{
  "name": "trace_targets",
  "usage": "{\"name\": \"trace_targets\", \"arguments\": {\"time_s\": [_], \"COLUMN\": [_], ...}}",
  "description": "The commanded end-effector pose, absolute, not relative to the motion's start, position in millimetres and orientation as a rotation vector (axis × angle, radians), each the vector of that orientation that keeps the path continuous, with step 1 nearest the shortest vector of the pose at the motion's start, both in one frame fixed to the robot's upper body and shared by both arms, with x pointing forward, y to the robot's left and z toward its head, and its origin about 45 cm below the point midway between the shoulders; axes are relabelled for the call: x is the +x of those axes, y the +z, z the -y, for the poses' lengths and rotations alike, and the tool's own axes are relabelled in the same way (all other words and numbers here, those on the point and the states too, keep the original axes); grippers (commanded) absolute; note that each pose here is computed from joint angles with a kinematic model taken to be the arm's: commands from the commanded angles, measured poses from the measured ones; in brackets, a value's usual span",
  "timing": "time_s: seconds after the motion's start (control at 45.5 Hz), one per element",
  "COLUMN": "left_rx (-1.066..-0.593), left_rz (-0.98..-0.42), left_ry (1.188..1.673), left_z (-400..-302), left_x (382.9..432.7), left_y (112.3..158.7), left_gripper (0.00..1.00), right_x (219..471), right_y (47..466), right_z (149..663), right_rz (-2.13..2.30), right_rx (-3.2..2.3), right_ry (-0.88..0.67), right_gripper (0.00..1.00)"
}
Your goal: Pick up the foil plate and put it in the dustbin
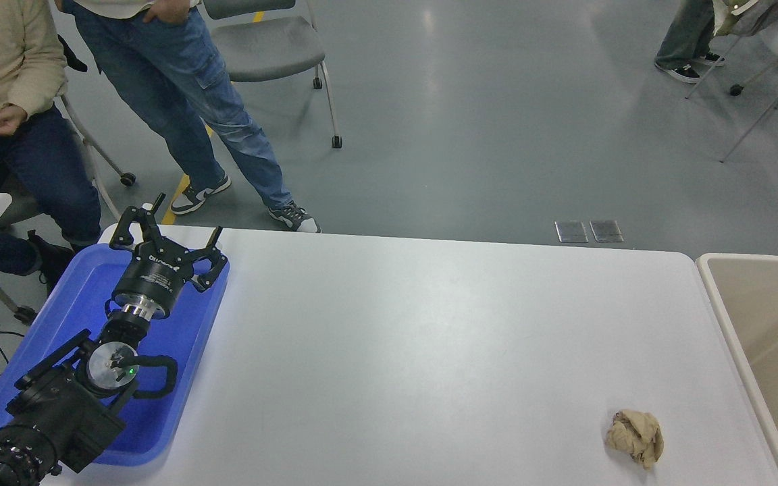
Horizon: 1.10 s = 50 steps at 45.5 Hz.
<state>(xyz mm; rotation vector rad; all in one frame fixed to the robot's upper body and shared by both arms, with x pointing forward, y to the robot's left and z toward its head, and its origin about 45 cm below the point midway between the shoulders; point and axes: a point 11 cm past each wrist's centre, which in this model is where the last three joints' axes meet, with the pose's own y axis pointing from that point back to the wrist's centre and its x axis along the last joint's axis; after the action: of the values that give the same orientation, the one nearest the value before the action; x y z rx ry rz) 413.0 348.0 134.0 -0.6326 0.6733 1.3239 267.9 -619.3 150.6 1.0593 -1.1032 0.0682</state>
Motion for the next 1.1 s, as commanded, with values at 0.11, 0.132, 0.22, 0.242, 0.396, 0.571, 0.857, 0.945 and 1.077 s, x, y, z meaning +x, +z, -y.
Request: {"name": "trace_targets", "arguments": {"time_s": [0.11, 0.132, 0.22, 0.242, 0.396, 0.571, 0.857, 0.945, 1.077], "left_rx": [-0.633, -0.631, -0.633, -0.633, -0.633, -0.632, -0.633, -0.633, -0.632], "left_rz": [-0.673, -0.673, -0.673, -0.673, -0.673, -0.674, -0.673, -0.673, -0.674], "left_ry": [1.324, 1.324, 1.324, 1.324, 1.324, 1.325, 1.324, 1.324, 1.325], "left_z": [-348.0, -347.9, -348.0, -348.0, -348.0, -348.1, -348.0, -348.0, -348.1], "left_x": [413.0, 413.0, 413.0, 413.0, 413.0, 413.0, 413.0, 413.0, 413.0], "left_y": [134.0, 133.9, 134.0, 134.0, 134.0, 133.9, 134.0, 134.0, 133.9], "left_gripper": [1.00, 1.00, 1.00, 1.00, 1.00, 1.00, 1.00, 1.00, 1.00], "right_x": [255.7, 255.8, 253.6, 255.1, 262.0, 272.5, 289.8, 306.4, 323.6], "right_y": [162.3, 162.9, 166.3, 169.1, 195.2, 233.3, 277.9, 300.0, 328.5], "right_z": [586.5, 584.3, 577.3, 575.5, 562.2, 541.6, 480.7, 461.8, 421.4], "right_rz": [0.998, 0.990, 0.940, 0.930, 0.807, 0.660, 0.413, 0.393, 0.316], "right_rx": [1.187, 1.193, 1.218, 1.225, 1.293, 1.388, 1.567, 1.572, 1.573], "right_ry": [-0.022, -0.023, -0.048, -0.052, -0.128, -0.243, -0.359, -0.280, -0.166], "right_gripper": [1.00, 1.00, 1.00, 1.00, 1.00, 1.00, 1.00, 1.00, 1.00]}}
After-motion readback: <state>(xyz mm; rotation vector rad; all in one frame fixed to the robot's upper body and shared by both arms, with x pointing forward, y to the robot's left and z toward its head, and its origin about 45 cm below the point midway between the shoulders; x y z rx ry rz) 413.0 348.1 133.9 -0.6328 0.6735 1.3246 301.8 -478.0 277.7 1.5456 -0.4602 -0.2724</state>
